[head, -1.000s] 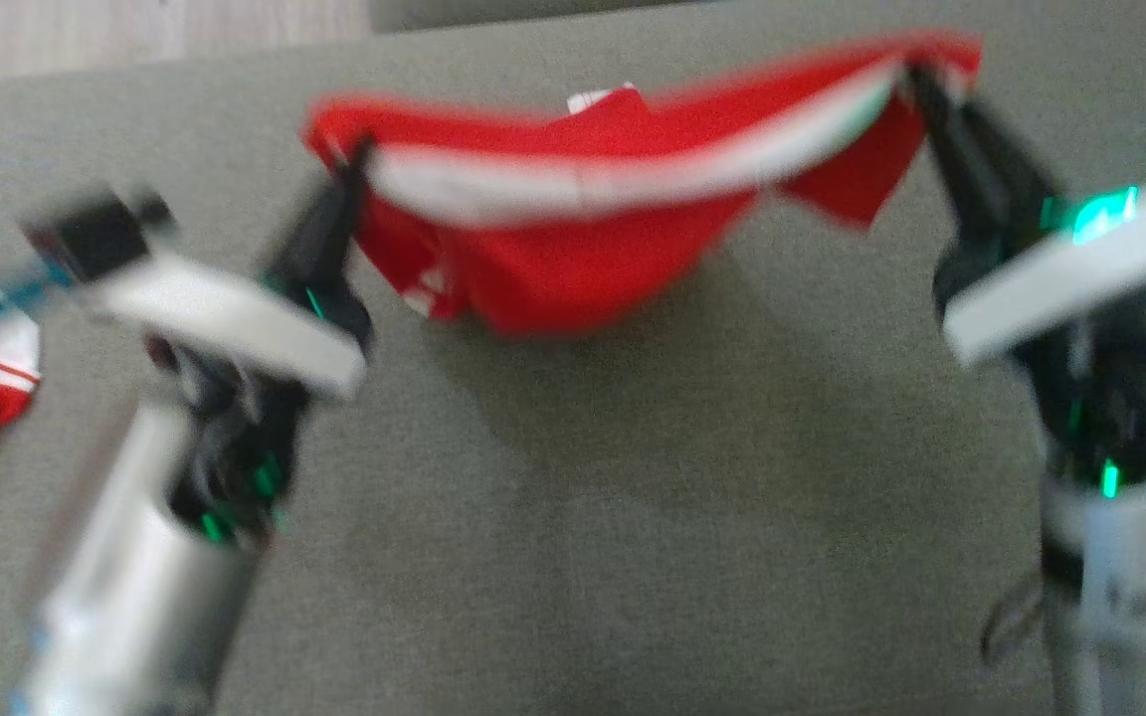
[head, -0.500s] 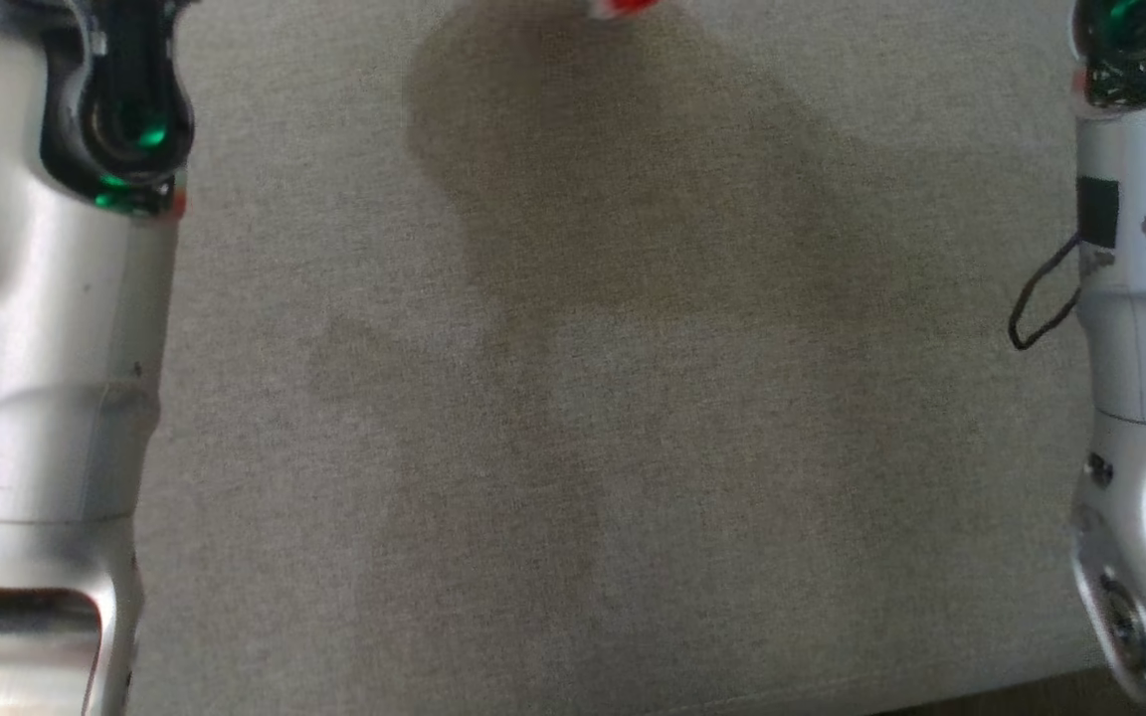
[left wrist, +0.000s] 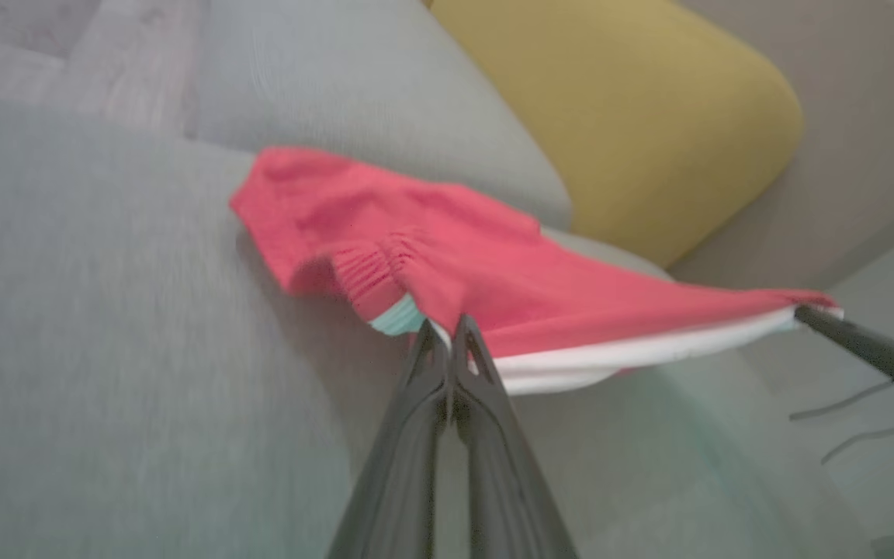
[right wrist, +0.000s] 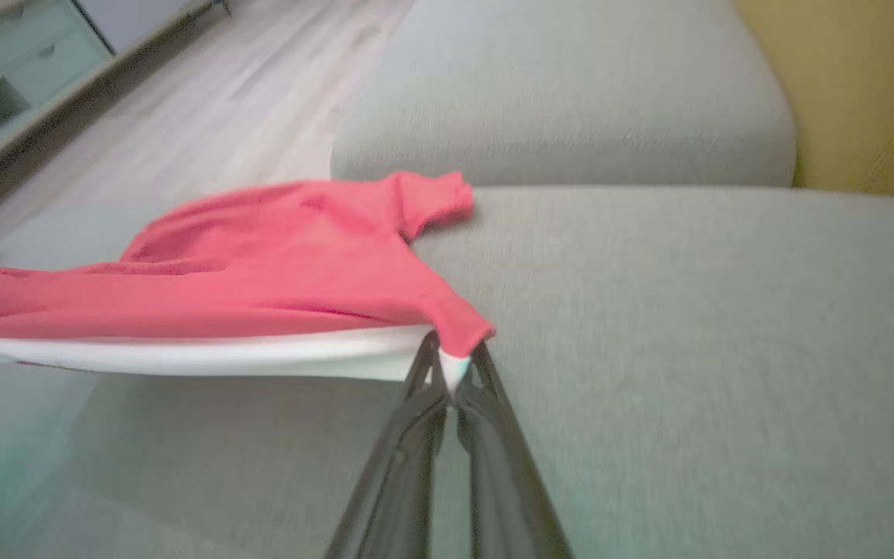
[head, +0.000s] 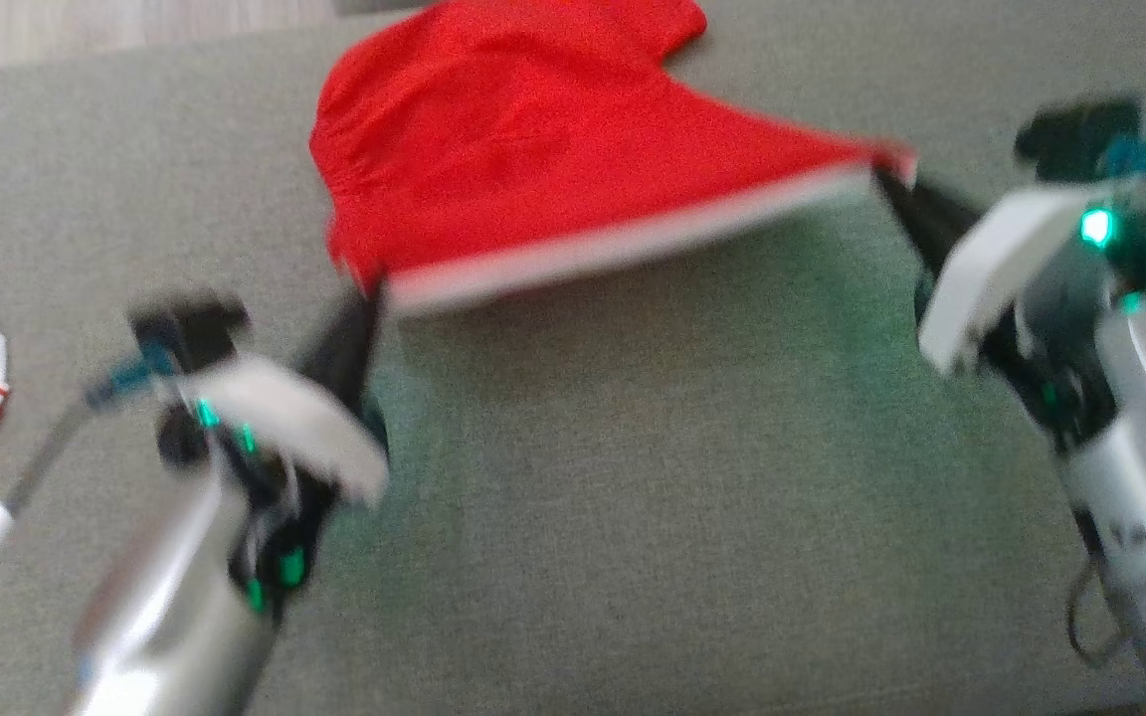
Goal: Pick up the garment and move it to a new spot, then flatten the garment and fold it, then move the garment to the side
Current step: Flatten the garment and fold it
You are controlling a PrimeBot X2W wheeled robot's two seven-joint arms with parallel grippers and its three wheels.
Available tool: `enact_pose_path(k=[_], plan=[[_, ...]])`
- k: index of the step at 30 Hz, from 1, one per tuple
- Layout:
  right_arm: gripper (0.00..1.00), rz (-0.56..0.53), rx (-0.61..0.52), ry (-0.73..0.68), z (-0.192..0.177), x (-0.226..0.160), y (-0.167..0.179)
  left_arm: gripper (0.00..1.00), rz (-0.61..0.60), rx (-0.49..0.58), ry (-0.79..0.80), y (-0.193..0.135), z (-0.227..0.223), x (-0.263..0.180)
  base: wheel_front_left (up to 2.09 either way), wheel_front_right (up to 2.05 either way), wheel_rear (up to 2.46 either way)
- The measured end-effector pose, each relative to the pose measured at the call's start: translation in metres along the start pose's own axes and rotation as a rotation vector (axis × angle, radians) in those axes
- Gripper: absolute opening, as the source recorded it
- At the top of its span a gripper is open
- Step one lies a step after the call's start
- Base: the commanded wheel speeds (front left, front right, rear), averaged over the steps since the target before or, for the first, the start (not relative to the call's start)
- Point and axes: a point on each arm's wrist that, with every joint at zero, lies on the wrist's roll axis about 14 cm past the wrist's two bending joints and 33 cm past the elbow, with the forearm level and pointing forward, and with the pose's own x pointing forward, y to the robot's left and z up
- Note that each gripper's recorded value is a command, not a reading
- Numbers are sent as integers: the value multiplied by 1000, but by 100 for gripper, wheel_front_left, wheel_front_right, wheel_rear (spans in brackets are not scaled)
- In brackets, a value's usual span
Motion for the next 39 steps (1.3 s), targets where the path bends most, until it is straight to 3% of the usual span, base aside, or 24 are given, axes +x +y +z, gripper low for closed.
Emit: enact_pose_path(k=[2, 6, 13, 20, 25, 32, 39], plan=[[0, 6, 10, 79, -22, -19, 2, 0, 19, -4, 113, -1, -36, -25, 0, 0, 0], [0, -5, 41, 166, -50, -50, 1, 0, 33, -47, 200, -12, -67, -61, 0, 0, 0], [0, -68, 130, 406, -120, -125, 10, 0, 67, -123, 310, -41, -94, -135, 0, 0, 0], [0, -157, 136, 388, -100, -157, 11, 0, 42, -264, 382, -76, -100, -167, 0, 0, 0], [0, -129, 59, 366, -80, -134, 13, 0, 77, -292, 312, -65, -84, -152, 0, 0, 0], [0, -21, -75, 234, -4, -51, 19, 0, 128, -317, 145, -32, -40, -99, 0, 0, 0], [0, 67, -88, 218, 22, 18, 35, 0, 216, -348, 86, 5, -26, -69, 0, 0, 0]])
